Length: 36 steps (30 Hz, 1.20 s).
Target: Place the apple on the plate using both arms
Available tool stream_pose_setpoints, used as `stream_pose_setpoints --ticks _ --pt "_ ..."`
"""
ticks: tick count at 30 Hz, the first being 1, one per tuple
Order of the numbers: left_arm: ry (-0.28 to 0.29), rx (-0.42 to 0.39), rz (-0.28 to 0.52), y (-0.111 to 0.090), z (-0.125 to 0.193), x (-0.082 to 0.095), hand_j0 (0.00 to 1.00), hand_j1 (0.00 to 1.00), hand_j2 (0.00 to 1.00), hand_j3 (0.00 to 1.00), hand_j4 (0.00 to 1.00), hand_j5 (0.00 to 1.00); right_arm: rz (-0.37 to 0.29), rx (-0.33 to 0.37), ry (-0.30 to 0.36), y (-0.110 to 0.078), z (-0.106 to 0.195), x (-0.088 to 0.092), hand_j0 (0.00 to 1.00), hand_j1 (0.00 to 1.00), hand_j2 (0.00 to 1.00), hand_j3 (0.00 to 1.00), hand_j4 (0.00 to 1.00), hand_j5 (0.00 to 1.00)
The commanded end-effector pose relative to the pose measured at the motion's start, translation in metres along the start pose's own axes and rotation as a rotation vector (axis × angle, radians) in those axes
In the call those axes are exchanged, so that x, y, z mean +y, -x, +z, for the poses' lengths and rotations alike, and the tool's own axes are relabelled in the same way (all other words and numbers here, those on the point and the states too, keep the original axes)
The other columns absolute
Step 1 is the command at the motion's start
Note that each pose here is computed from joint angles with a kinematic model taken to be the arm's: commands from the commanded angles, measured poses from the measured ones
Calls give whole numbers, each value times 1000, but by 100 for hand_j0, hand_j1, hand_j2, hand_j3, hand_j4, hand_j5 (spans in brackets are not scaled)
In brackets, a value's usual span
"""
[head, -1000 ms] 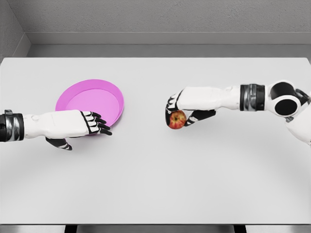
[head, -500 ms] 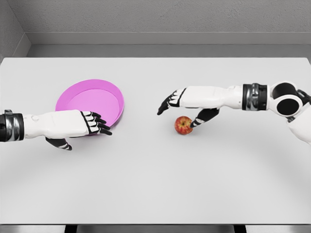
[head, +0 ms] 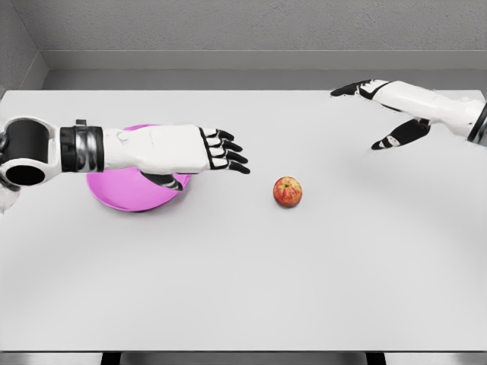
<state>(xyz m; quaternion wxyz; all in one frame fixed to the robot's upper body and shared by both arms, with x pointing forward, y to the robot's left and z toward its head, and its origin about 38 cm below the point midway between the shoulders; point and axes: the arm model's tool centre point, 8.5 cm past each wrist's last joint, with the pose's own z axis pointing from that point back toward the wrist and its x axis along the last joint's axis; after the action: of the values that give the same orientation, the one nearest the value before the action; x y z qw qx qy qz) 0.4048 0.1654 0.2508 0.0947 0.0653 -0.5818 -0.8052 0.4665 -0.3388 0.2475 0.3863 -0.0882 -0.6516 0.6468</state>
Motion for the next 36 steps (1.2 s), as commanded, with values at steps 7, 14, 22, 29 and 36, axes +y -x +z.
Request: stream_pose_setpoints --ticks 7,14,22,29,36 --pt "12 -34 137 27 -91 -16 100 100 100 100 100 100 -17 85 52 22 28 -15 100 100 100 100 100 100" --pt "-5 -68 167 20 -121 -15 100 100 100 100 100 100 -52 98 45 27 33 2 100 100 100 100 100 100" --pt "51 -105 119 6 -141 -21 100 100 100 100 100 100 -46 97 35 26 32 3 100 100 100 100 100 100" --pt "121 -143 84 -6 -157 -22 100 100 100 100 100 100 -41 99 34 26 32 3 100 100 100 100 100 100" --pt "121 -121 69 3 -151 -14 100 100 100 100 100 100 -34 92 36 23 31 0 100 100 100 100 100 100"
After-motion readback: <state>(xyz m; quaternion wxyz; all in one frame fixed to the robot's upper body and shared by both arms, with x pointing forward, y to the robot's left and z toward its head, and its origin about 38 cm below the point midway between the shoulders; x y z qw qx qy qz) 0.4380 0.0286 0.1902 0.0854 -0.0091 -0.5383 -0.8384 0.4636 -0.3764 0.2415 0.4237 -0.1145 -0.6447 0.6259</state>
